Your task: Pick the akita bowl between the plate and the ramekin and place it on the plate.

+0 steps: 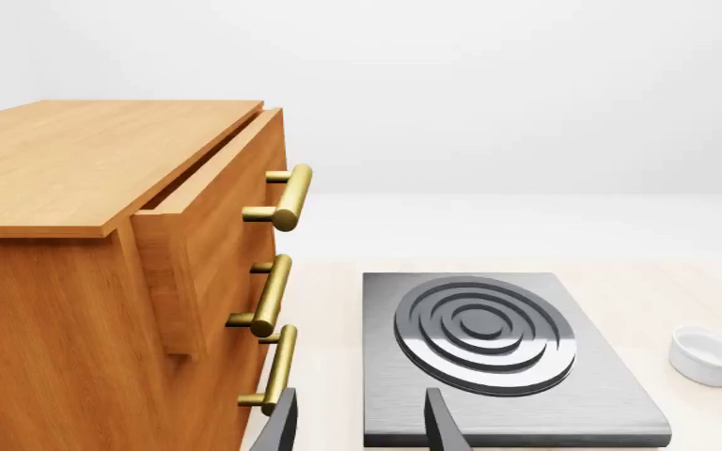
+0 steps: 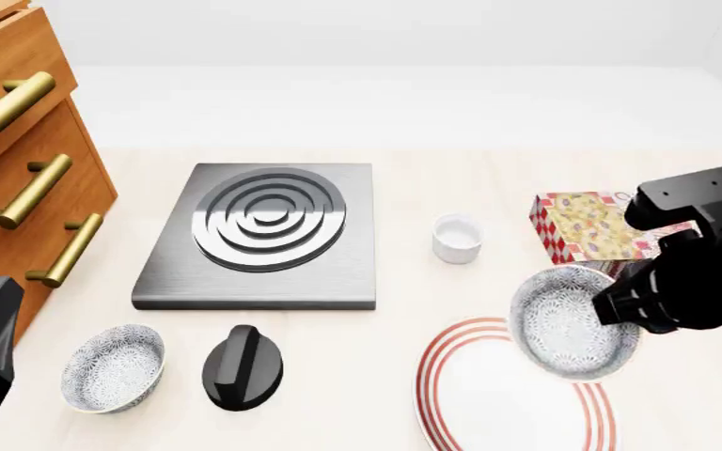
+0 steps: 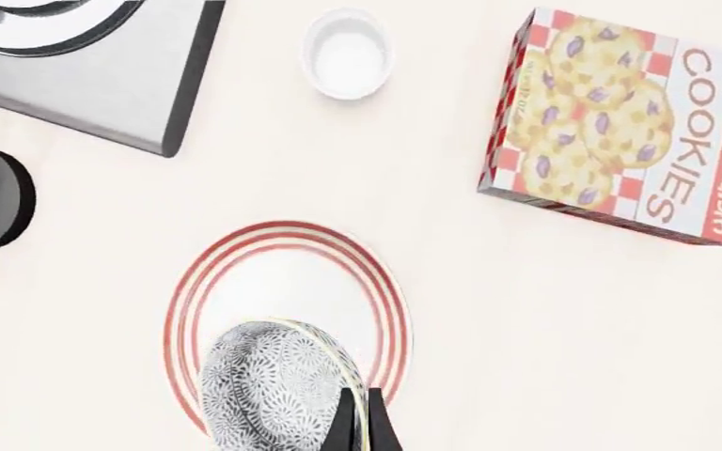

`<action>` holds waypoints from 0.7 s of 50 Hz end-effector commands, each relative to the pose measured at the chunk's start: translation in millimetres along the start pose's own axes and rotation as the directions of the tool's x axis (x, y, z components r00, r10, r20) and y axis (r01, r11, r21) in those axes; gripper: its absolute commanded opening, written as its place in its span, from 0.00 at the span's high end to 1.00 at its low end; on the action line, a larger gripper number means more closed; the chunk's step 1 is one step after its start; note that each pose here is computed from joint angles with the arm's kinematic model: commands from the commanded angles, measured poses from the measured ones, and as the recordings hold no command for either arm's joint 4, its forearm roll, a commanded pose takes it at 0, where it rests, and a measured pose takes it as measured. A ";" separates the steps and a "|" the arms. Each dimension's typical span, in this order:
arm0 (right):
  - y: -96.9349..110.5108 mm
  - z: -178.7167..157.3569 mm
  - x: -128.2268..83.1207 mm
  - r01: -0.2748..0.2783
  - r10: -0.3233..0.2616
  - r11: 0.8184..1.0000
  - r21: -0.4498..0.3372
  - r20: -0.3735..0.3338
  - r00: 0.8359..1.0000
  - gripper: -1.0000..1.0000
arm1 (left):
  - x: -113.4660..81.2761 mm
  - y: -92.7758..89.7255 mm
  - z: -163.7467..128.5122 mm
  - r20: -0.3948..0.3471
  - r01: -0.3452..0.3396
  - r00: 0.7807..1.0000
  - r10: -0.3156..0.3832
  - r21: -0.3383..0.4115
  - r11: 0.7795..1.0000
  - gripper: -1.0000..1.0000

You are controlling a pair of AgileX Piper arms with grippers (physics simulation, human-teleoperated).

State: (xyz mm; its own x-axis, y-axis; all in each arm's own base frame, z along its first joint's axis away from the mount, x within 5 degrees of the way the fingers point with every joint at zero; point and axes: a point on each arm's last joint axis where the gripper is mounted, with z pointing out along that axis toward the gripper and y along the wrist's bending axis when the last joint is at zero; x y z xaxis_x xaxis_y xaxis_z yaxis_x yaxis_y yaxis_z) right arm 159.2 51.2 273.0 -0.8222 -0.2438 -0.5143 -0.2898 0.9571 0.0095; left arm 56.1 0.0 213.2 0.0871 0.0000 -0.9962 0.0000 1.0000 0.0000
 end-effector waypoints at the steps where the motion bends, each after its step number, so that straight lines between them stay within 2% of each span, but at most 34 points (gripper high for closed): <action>1: 10.3 25.2 15.4 -0.014 0.013 0.999 -0.032 -0.018 1.000 1.00 | 0.0 0.0 0.0 0.000 0.000 1.000 0.000 0.000 1.000 0.00; 11: 18.7 44.0 20.7 -0.011 0.009 0.999 -0.053 -0.040 0.999 1.00 | 0.0 0.0 0.0 0.000 0.000 1.000 0.000 0.000 1.000 0.00; 20: 30.8 64.2 29.0 -0.037 0.032 0.996 -0.079 -0.065 0.997 1.00 | 0.0 0.0 0.0 0.000 0.000 1.000 0.000 0.000 1.000 0.00; 35: 34.8 80.8 41.7 -0.059 0.051 0.995 -0.083 -0.092 0.994 1.00 | 0.0 0.0 0.0 0.000 0.000 1.000 0.000 0.000 1.000 0.00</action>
State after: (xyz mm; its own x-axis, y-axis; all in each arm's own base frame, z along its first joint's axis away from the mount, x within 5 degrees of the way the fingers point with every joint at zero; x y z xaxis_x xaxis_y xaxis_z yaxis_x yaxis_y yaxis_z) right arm 157.2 82.2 197.4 -0.8666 -0.2218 -0.4469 -0.2916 0.9520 0.0929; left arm 56.1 0.0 213.2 0.0871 0.0000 -0.9962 0.0000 1.0000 0.0000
